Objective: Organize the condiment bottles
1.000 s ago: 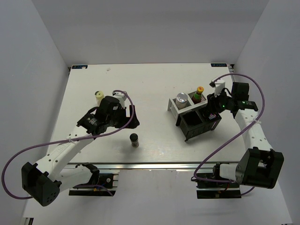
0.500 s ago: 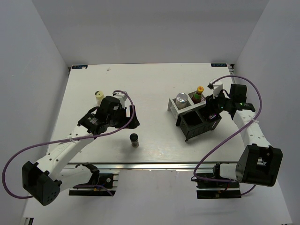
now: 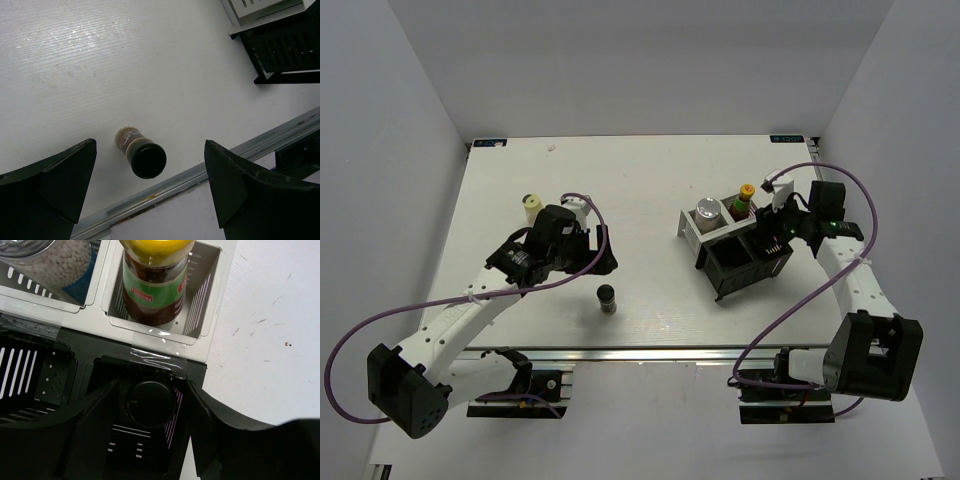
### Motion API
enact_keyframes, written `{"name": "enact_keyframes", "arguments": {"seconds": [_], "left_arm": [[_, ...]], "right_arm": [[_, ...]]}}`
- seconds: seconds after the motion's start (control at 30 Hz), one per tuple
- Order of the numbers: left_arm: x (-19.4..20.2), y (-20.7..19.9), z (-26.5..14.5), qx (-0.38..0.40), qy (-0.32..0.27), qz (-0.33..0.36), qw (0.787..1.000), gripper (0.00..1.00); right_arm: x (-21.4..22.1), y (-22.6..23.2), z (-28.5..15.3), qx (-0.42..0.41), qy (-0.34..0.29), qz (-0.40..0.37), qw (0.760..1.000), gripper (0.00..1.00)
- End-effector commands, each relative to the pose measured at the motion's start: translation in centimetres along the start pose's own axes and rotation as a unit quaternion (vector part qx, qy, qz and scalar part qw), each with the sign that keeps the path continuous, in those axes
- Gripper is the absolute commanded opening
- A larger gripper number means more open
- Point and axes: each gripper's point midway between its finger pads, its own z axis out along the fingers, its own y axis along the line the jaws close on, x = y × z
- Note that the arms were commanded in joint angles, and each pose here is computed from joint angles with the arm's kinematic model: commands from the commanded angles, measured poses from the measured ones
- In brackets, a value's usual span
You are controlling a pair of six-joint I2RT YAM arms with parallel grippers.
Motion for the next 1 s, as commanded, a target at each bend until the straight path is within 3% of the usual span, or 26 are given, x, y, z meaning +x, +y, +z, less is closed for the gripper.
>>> {"name": "enact_keyframes", "arguments": {"seconds": [0.0,0.3,0.4,0.43,0.47,0.63,0.83,0.9,0.97], "left_arm": [[-0.4,-0.3,-0.3,0.005,-0.007,-0.001,1.0,0.98],[-0.6,-0.4,-0.5,0.006,-0.014,0.0,1.0,0.98],[-0.8,-0.5,-0.5,0.009,-0.019,0.002,1.0,0.98],[-1.1,-0.6,-0.5,0.011,-0.023,0.003,1.0,0.98],[-1.1,-0.6,-0.5,0.011,-0.024,0.003,1.0,0.98],[-1.9,-0.4,-1.2,0.0,-0.04,-0.001,0.999,0.98],[-2.8,2.4,-3.6,-0.093,-0.07,-0.053,0.992,0.98],[-2.7,3.8,-4.4,-0.131,-0.082,-0.07,0.985,0.98],[-2.8,4.3,-5.6,-0.142,-0.101,-0.091,0.98,0.98]], "right_arm": [[-0.9,-0.1,-1.0,0.012,-0.014,-0.013,1.0,0.61],[-6.9,1.1,-5.8,0.006,-0.075,-0.049,0.996,0.6],[-9.0,5.0,-7.6,-0.084,-0.127,-0.133,0.979,0.59],[-10.1,7.2,-8.3,-0.135,-0.171,-0.198,0.956,0.62],[-9.9,8.7,-8.4,-0.167,-0.182,-0.215,0.945,0.64],[-8.1,18.1,-6.1,-0.325,-0.161,-0.286,0.887,0.68],[-8.2,25.7,-1.6,-0.361,-0.121,-0.281,0.881,0.72],[-7.8,27.1,0.1,-0.369,-0.095,-0.263,0.887,0.87],[-8.7,28.6,1.5,-0.354,-0.1,-0.267,0.891,0.89]]}}
